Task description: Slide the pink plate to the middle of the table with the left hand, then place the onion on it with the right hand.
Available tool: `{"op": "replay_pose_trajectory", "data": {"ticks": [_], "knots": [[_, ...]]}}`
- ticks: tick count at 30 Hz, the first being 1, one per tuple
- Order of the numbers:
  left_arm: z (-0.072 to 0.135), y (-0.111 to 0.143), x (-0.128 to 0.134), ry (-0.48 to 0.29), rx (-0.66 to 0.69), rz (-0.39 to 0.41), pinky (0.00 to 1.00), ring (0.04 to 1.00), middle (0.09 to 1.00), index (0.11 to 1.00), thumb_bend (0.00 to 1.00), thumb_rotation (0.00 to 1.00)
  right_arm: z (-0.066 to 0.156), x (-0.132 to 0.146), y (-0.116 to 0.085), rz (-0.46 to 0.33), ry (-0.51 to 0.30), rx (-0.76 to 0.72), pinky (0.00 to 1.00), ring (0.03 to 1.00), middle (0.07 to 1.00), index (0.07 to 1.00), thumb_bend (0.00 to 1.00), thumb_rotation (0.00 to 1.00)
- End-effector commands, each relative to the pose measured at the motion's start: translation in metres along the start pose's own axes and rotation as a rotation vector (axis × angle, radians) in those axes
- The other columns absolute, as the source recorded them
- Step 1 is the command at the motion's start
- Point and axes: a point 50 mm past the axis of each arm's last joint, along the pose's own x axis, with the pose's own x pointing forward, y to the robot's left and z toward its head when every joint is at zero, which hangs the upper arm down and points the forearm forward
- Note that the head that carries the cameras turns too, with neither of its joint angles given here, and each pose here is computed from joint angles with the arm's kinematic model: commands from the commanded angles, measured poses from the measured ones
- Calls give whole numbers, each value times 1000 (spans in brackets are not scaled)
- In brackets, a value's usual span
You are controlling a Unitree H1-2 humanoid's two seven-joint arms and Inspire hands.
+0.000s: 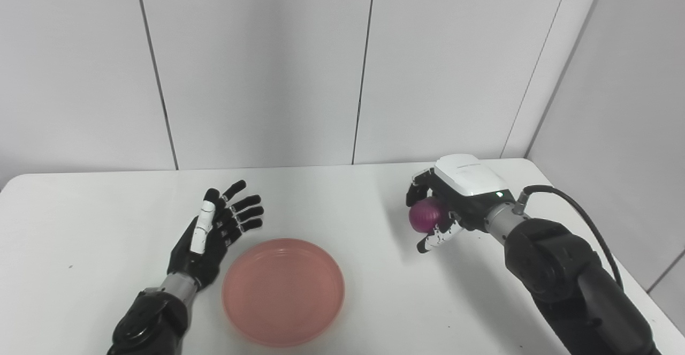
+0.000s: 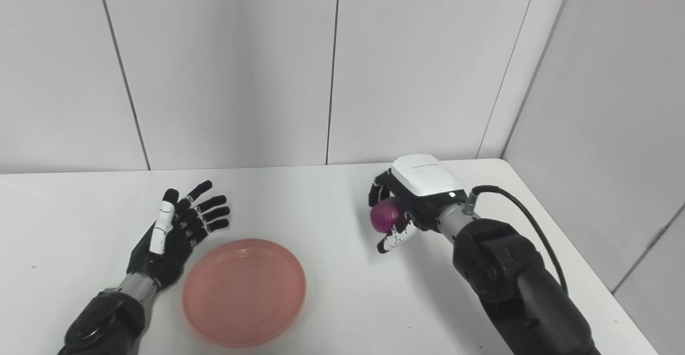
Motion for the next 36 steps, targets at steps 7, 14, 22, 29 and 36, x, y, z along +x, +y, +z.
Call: {"op": "replay_pose_trajectory", "data": {"ticks": [7,14,22,29,36], "knots": [[-55,-9,-21,219,-46,72,754,758,752,850,787,847,34,18,-26,-148,-201,-56,321,388,442,508,524,0],[-60,-24,-18,227,-30,73,750,757,759,853,782,874,44,25,-16,-173,-297,-32,270,337,410,517,520,0],[-66,-36,-14,239,-18,73,748,760,774,855,779,894,64,36,2,-190,-399,-34,296,363,426,513,523,0],[-69,-40,-13,239,-16,73,733,756,773,847,781,895,80,52,17,-156,-438,-11,400,447,472,500,525,0],[-71,-39,-13,237,-19,79,737,757,770,842,788,889,100,68,34,-89,-474,-15,342,444,475,498,524,0]]}}
